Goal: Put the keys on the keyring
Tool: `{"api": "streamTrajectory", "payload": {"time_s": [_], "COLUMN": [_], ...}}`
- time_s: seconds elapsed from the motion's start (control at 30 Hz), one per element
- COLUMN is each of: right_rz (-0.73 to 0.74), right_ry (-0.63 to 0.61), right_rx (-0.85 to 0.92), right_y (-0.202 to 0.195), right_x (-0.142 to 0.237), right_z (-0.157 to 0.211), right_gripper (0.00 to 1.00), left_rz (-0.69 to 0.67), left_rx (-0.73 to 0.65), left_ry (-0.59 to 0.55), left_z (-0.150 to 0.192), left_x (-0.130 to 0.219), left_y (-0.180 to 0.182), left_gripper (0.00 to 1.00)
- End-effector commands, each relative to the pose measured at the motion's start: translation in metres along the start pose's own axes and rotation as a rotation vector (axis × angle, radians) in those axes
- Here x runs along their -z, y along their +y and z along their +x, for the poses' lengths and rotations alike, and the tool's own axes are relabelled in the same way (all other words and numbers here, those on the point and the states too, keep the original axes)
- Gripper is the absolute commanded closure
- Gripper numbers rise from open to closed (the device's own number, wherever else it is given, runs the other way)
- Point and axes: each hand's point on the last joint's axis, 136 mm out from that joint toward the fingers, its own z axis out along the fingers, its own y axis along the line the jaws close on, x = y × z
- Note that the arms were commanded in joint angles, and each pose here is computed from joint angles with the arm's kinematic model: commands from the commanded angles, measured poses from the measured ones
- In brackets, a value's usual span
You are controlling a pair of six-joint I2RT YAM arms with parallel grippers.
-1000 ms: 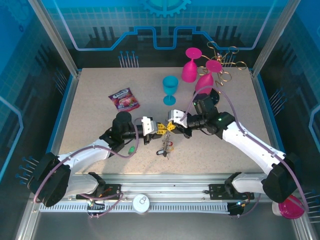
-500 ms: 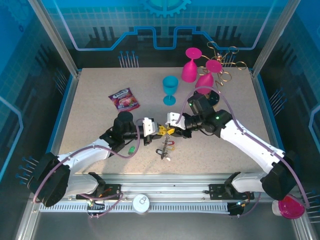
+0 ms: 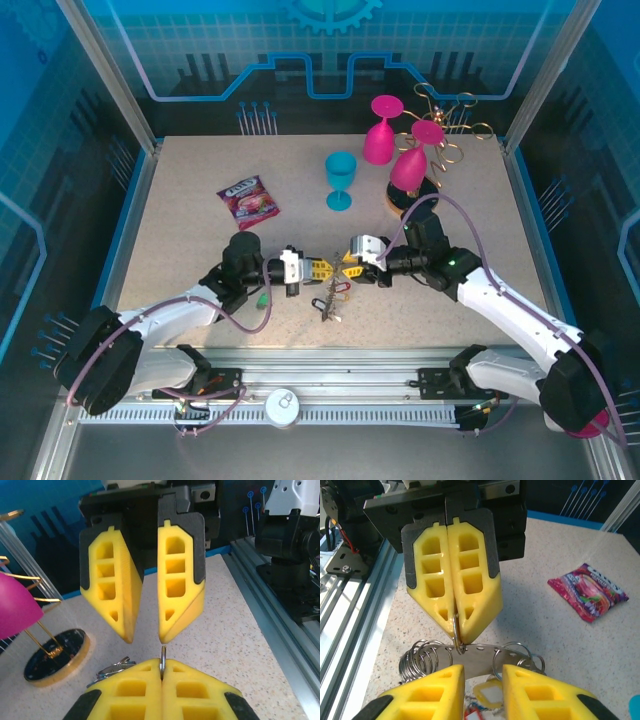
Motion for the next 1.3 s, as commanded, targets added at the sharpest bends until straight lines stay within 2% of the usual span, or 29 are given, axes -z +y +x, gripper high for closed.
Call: {"api": "streamTrajectory", "payload": {"time_s": [0.0,0.47,0.73,1.0,1.1,1.27], "right_rz": [-0.032,0.016,0.037,0.090,0.159,0.328], "right_ry": [-0.037,-0.016,-0.025,-0.006,0.000,-0.023], "right_rx": [0.056,0.195,0.244,0.251,0.230,0.060], "right_y": [0.008,0.009,0.009,0.003,-0.007,-0.035], "right_x": [-0.005,-0.016,-0.017,-0.013,-0.006,0.018], "right_z": [-0.003,0.007,0.006,0.010,0.011,0.012], "right_gripper": [0.74,0.77,0.77,0.75,0.73,0.70], "left_rz": [0.003,-0.103,-0.134,-0.161,-0.190,-0.292], "left_rx": [-0.152,-0.450,-0.533,-0.548,-0.533,-0.370], "left_ry": [-0.083,0.017,0.071,0.094,0.108,0.161], "left_z": [-0.021,-0.015,-0.010,-0.009,-0.010,-0.014], "left_x": [0.002,0.000,-0.002,-0.001,0.000,0.006], "left_y": [-0.003,-0.007,-0.006,-0.001,0.005,0.028], "left_gripper": [1.00,1.00,1.00,1.00,1.00,1.00]}}
